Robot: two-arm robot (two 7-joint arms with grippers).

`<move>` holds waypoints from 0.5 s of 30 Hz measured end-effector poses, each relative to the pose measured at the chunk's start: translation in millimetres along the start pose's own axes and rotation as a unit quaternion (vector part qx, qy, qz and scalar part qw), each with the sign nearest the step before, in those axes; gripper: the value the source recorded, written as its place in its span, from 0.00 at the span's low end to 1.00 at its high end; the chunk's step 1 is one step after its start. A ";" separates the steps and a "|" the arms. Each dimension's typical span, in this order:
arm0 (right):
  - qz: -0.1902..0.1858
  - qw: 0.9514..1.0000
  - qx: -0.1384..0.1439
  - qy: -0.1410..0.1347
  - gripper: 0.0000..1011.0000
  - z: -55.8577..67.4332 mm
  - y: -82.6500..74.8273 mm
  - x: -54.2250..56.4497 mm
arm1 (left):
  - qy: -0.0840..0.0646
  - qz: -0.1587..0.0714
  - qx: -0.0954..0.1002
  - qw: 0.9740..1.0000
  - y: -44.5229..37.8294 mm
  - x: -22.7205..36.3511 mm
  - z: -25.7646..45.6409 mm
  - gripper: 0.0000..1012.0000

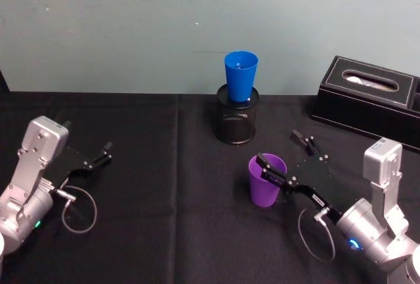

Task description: Pick up one cup with a gripper and tap it against the other cup.

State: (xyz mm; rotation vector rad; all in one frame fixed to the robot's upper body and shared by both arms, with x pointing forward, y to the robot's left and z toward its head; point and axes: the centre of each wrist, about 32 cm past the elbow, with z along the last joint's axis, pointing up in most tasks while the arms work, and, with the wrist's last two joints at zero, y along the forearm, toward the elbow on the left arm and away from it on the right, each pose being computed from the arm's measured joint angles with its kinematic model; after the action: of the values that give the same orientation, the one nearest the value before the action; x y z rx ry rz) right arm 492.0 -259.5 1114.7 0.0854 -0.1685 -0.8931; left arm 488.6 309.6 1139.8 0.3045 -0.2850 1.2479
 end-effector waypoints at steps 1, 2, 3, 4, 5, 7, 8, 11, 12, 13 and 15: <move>0.000 1.000 0.000 0.000 0.99 0.0 0.0 0.0 | 0.000 0.000 0.000 1.000 0.0 0.0 0.0 1.00; 0.000 1.000 0.000 0.000 0.99 0.0 0.0 0.0 | 0.000 0.000 0.000 1.000 0.0 0.0 0.0 1.00; -0.001 1.000 0.000 0.000 0.99 -0.1 -0.2 0.1 | 0.000 0.000 0.000 1.000 0.0 0.0 0.0 1.00; -0.002 1.000 -0.001 0.000 0.99 -0.2 -0.4 0.0 | 0.000 0.000 0.000 1.000 0.0 0.0 0.0 1.00; -0.003 1.000 -0.001 0.001 0.99 -0.2 -0.4 -0.2 | 0.000 0.000 0.000 1.000 0.0 0.0 0.0 1.00; -0.006 1.000 -0.002 0.002 0.99 -0.2 -0.6 -0.5 | 0.000 0.000 0.000 1.000 0.0 0.0 0.0 1.00; -0.007 1.000 -0.003 0.002 0.99 -0.2 -0.7 -0.6 | 0.000 0.000 0.000 1.000 0.0 0.0 0.0 1.00; -0.012 1.000 -0.004 0.003 0.99 0.1 -1.0 -1.3 | 0.000 0.000 0.000 1.000 0.0 0.0 0.0 1.00; -0.013 1.000 -0.005 0.003 0.99 0.0 -1.0 -1.4 | 0.000 0.000 0.000 1.000 0.0 0.0 0.0 1.00; -0.016 1.000 -0.007 0.003 0.99 -0.1 -1.0 -1.9 | 0.000 0.000 0.000 1.000 0.0 0.0 0.0 1.00; -0.020 1.000 -0.008 0.002 0.99 0.0 -1.3 -2.2 | 0.000 0.000 0.000 1.000 0.0 0.0 0.0 1.00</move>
State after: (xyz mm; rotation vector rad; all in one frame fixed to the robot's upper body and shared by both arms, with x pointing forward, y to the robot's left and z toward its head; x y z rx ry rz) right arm 489.7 -258.6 1114.3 0.0751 -0.1568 -0.9344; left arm 488.6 309.7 1139.8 0.3045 -0.2850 1.2479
